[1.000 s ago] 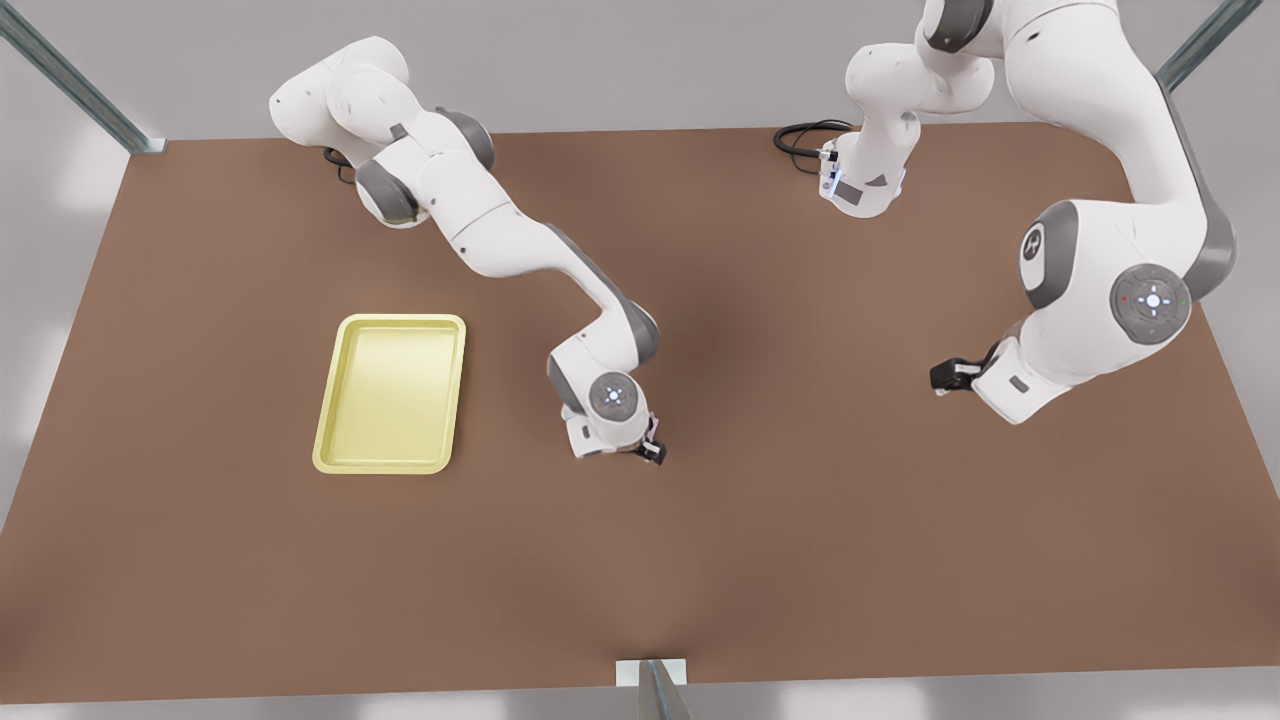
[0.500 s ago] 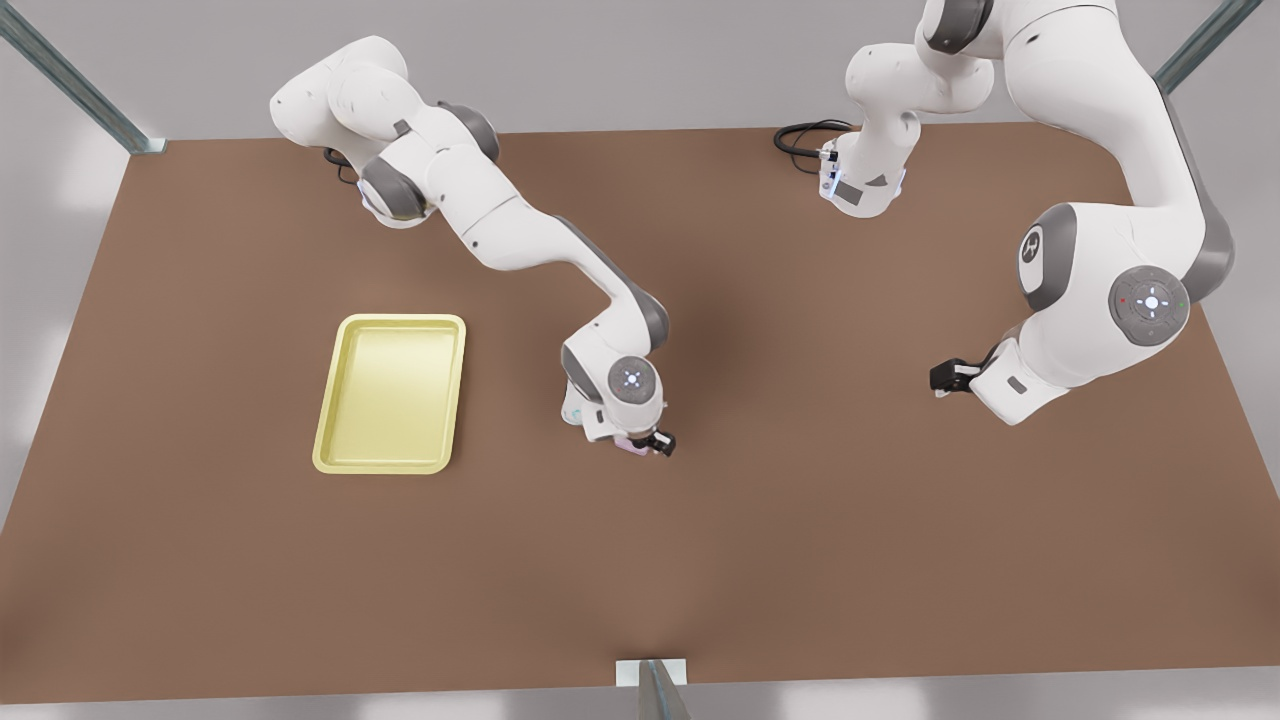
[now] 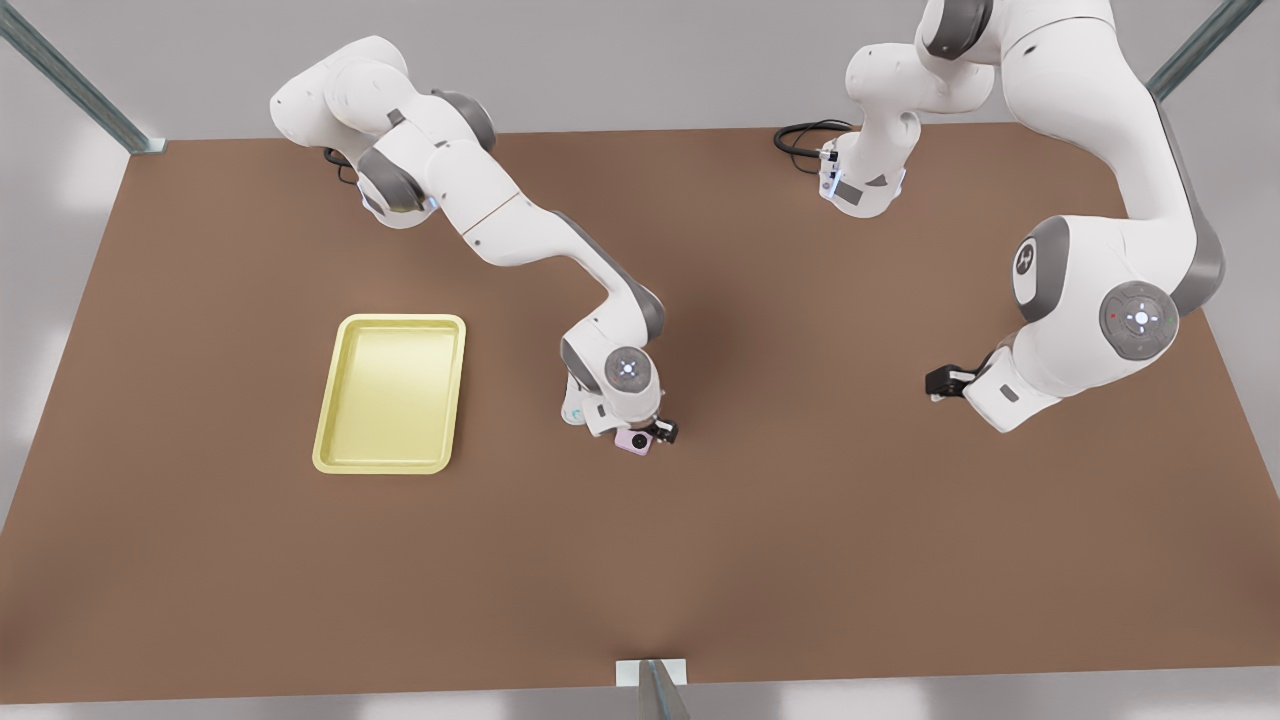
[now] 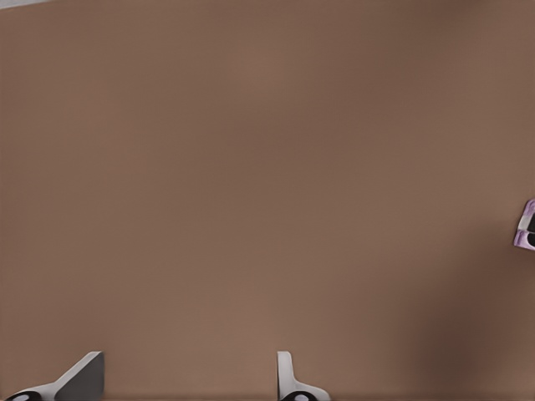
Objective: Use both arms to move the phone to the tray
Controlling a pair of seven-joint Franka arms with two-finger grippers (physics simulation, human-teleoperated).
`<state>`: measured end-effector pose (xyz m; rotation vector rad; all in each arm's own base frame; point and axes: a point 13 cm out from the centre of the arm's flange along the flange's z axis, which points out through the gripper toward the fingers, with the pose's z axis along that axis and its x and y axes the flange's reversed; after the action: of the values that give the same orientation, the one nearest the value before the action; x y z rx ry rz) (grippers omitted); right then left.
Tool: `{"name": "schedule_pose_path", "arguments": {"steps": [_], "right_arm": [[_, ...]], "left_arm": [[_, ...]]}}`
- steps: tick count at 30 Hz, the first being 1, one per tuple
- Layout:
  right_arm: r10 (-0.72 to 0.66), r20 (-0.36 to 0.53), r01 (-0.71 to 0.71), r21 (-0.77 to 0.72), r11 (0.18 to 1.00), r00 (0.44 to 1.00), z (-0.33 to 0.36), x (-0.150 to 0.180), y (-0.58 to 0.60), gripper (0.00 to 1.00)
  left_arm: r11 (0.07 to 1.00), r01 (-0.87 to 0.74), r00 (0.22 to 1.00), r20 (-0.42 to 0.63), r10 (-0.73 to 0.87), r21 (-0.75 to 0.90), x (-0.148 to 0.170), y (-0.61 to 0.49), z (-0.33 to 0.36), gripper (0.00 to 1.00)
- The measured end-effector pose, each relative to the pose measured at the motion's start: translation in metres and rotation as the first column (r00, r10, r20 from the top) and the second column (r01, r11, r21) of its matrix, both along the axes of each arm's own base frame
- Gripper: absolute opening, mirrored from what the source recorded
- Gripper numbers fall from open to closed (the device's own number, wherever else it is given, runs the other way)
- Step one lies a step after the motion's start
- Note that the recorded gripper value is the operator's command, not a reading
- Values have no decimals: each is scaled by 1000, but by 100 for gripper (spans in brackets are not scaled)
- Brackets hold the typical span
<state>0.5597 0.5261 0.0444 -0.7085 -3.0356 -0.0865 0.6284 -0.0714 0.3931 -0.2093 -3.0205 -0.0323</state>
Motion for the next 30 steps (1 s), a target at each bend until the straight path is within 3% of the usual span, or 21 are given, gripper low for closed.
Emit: {"name": "schedule_pose_path", "arguments": {"steps": [9,14,15,23,30], "right_arm": [[22,14,-22,7,1000,1000,-10,12,-11,100],[30,11,-30,14,999,999,-11,12,-10,85],[32,11,-32,15,999,999,-11,12,-10,78],[42,29,-43,33,999,999,15,20,-10,77],[-34,-30,34,-18,999,999,75,15,-146,77]], "left_arm": [[1000,5,1000,-7,-5,0,2,0,-7,100],[1000,7,1000,-7,-7,1,2,0,-7,100],[1000,8,1000,-7,-8,1,2,0,-7,100],[1000,9,1000,-10,-9,2,2,1,-9,100],[1000,10,1000,-5,-10,0,2,-1,-6,100]]}}
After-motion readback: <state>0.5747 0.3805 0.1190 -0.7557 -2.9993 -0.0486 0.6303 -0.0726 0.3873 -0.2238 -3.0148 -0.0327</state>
